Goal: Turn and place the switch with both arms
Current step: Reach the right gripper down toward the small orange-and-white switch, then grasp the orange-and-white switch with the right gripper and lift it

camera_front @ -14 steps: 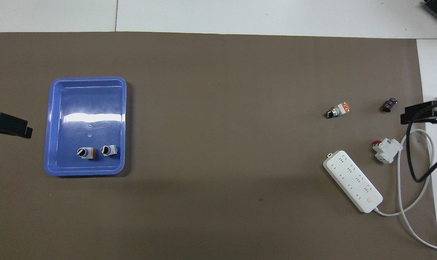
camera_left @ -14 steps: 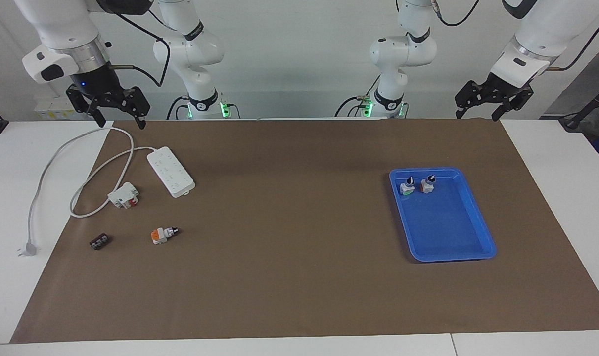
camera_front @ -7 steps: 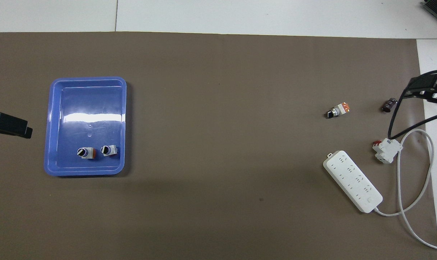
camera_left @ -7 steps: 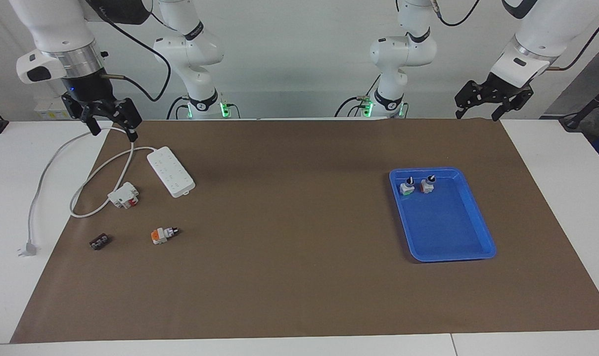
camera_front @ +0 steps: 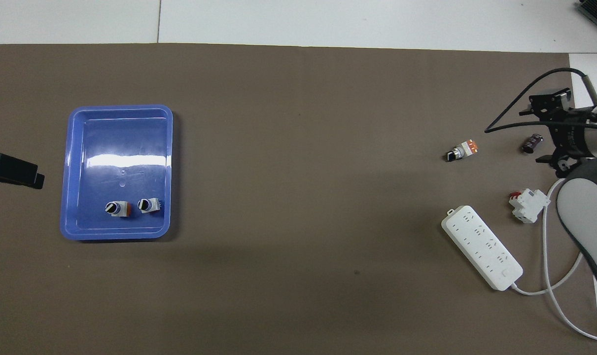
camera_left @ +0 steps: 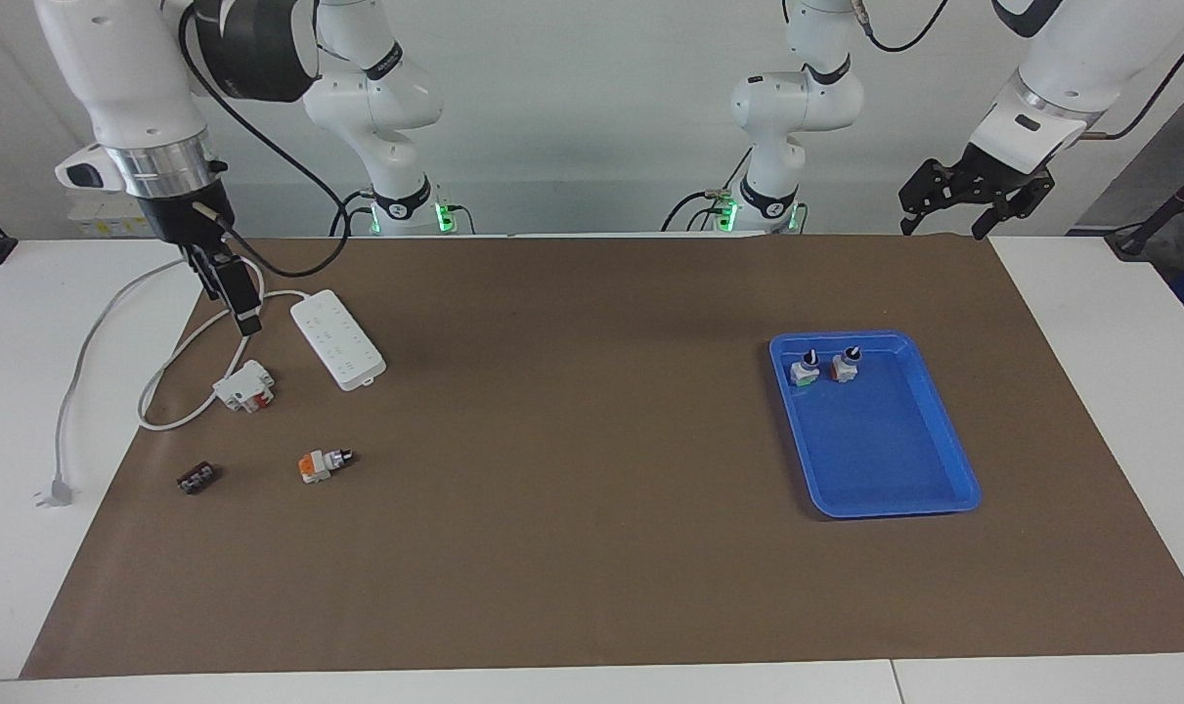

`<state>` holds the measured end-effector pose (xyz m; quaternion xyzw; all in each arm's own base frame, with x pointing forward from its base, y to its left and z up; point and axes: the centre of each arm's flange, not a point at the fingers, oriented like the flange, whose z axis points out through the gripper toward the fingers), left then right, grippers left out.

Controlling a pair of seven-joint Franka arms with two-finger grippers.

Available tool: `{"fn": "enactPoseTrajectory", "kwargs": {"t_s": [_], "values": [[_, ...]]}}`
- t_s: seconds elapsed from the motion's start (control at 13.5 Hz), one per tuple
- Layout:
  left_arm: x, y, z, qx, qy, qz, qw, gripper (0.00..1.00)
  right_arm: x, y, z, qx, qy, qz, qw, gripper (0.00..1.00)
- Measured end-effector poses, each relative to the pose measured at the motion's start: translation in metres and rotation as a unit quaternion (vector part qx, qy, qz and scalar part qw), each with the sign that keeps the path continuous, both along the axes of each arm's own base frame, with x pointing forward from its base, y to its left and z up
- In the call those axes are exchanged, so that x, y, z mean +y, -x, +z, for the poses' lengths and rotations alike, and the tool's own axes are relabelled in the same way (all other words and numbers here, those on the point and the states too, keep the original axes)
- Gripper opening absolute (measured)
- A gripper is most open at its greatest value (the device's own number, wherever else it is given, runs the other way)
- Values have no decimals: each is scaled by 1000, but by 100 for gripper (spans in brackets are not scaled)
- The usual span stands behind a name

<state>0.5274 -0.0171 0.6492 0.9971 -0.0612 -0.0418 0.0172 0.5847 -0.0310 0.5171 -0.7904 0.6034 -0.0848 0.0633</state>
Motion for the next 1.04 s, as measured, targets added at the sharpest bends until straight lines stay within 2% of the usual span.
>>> {"fn": "enactPoseTrajectory", "kwargs": {"t_s": [0.22, 0.37, 0.59, 0.89, 1.04], "values": [[0, 0, 0, 0, 0, 0, 1000, 100, -11, -15, -59, 41, -84, -126, 988, 100], [0, 0, 0, 0, 0, 0, 1000, 100, -32, -19, -96, 69, -102, -162, 979, 100], [0, 0, 0, 0, 0, 0, 1000, 100, -45, -27, -144, 89, -97, -174, 976, 100], [0, 0, 0, 0, 0, 0, 1000, 100, -41, -38, -198, 108, -87, -149, 979, 100], [0, 0, 0, 0, 0, 0, 1000, 100, -36, -46, -219, 109, -92, -131, 981, 100]]}}
